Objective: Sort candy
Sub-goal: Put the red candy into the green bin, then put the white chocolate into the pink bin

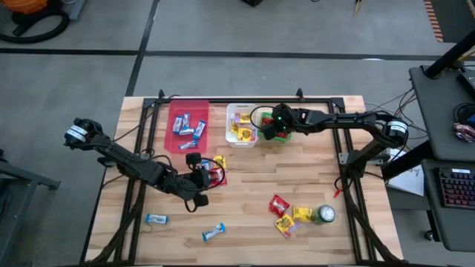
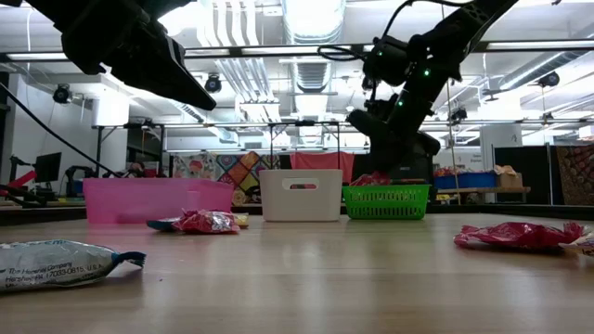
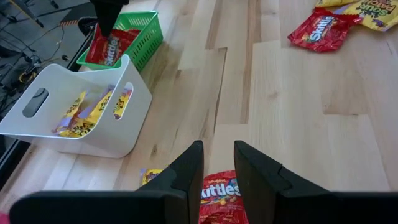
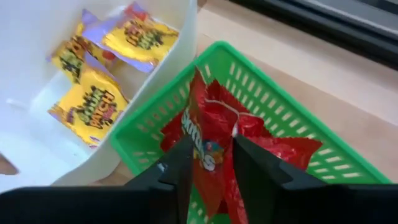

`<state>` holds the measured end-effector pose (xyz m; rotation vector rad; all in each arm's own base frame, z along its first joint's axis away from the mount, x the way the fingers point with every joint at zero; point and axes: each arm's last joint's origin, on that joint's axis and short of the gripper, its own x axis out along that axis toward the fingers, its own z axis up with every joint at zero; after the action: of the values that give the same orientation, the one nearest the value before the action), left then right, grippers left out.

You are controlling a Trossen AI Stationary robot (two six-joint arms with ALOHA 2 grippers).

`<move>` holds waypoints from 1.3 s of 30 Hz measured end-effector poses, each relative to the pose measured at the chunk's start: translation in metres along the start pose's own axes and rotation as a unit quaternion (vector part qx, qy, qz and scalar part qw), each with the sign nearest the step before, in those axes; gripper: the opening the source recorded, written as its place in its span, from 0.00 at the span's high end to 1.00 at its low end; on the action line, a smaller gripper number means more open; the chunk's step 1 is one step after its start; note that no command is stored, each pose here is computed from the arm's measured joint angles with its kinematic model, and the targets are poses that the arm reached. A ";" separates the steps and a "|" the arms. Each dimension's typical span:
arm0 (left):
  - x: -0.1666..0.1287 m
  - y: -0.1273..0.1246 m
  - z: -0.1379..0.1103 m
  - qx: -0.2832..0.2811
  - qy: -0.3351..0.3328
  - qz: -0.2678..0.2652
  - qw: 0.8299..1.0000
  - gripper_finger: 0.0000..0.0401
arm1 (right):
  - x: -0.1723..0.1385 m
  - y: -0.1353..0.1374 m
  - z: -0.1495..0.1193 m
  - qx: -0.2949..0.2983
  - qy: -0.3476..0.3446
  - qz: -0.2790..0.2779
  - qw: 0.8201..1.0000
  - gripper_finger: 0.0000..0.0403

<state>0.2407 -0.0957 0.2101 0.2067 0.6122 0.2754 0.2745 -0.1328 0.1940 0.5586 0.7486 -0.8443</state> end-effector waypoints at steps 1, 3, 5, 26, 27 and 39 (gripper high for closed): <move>0.000 0.000 0.000 -0.002 0.001 0.000 1.000 0.82 | -0.002 0.000 0.001 0.001 -0.003 0.002 1.000 0.74; 0.000 0.000 -0.001 -0.007 0.009 0.001 1.000 0.82 | -0.006 0.000 0.003 0.003 -0.011 0.006 1.000 0.72; -0.001 0.001 0.001 -0.016 0.014 0.002 1.000 0.82 | -0.011 0.000 0.005 0.005 -0.017 0.010 1.000 0.71; -0.047 -0.018 -0.013 -0.165 0.381 -0.208 0.886 0.82 | -0.104 0.065 -0.028 -0.101 -0.021 0.271 0.957 0.74; -0.051 -0.021 -0.017 -0.157 0.399 -0.209 0.879 0.81 | -0.106 0.069 -0.031 -0.106 -0.021 0.279 0.954 0.75; -0.091 -0.071 -0.058 -0.058 0.469 -0.186 0.861 0.55 | -0.117 0.083 -0.047 -0.129 -0.041 0.266 0.954 0.76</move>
<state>0.1492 -0.1849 0.1929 -0.1925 1.5820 0.0138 0.2741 -0.0009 0.2669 0.4549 0.5799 -0.2605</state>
